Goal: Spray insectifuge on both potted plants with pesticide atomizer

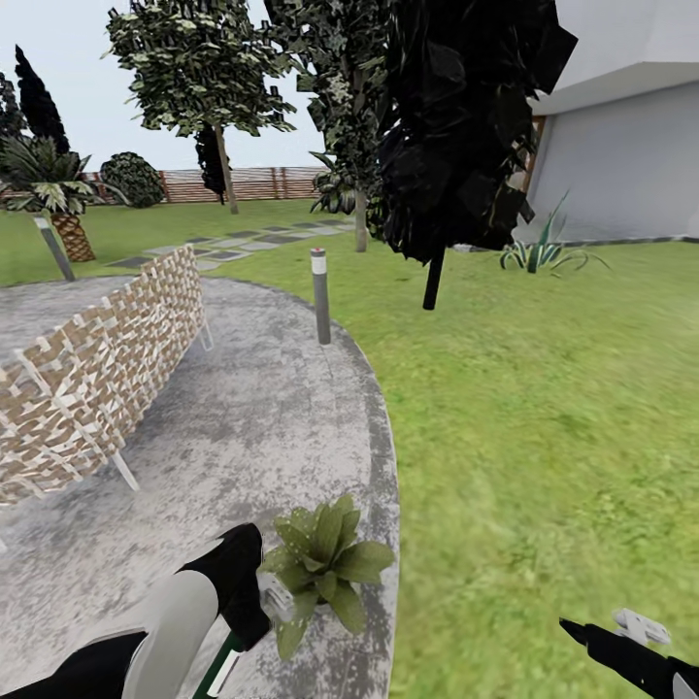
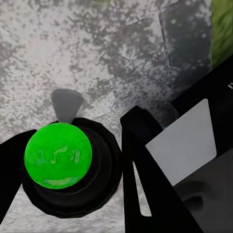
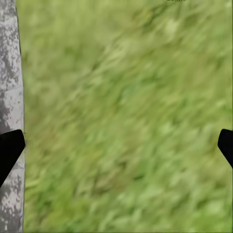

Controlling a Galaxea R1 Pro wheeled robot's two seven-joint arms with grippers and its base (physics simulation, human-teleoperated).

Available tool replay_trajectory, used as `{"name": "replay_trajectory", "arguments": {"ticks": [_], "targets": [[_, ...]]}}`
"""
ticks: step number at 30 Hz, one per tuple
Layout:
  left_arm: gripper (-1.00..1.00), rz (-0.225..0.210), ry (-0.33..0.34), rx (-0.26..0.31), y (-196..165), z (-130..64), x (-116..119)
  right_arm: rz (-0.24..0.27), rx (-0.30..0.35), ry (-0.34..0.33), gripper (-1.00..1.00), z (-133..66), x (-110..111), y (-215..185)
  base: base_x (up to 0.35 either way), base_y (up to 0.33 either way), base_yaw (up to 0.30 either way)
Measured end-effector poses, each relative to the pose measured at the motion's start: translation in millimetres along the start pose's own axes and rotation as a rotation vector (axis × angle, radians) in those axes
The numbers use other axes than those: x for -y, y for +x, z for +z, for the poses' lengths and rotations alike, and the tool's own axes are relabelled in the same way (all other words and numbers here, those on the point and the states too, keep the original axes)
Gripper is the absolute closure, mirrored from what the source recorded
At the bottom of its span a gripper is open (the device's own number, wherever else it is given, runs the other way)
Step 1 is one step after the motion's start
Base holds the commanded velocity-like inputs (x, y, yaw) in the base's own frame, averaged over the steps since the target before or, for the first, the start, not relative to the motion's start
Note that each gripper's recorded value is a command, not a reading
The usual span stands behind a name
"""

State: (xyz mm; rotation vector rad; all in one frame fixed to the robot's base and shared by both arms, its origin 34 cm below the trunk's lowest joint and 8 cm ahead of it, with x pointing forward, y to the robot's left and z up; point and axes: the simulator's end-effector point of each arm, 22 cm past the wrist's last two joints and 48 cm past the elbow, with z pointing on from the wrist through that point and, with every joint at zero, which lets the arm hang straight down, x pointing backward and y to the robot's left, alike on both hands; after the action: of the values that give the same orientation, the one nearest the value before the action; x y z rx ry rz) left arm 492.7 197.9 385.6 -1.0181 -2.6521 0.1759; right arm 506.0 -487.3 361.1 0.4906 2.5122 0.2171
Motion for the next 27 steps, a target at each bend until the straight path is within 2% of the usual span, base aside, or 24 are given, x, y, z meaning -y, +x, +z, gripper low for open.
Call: {"name": "replay_trajectory", "arguments": {"ticks": [4,13,17,27], "targets": [[1.0,0.0,0.0,0.0,-0.1,0.0,0.0,0.0,0.0,0.0,-1.0,0.0,0.0,-0.3,0.0,-0.087,0.193],[1.0,-0.012,0.021,0.017,-3.8,0.0,4.7,-0.001,0.0,0.0,-1.0,-0.1,0.2,-0.1,0.0,-0.306,0.033],[1.0,-0.03,0.056,0.046,-10.4,-0.6,12.3,-0.001,0.0,0.0,-1.0,0.0,-0.1,-0.3,0.0,-0.321,0.23],[1.0,-0.033,0.061,0.052,-11.9,-1.1,13.2,-0.001,0.0,0.0,-1.0,0.0,-0.1,-0.3,0.0,-0.321,0.274]]}}
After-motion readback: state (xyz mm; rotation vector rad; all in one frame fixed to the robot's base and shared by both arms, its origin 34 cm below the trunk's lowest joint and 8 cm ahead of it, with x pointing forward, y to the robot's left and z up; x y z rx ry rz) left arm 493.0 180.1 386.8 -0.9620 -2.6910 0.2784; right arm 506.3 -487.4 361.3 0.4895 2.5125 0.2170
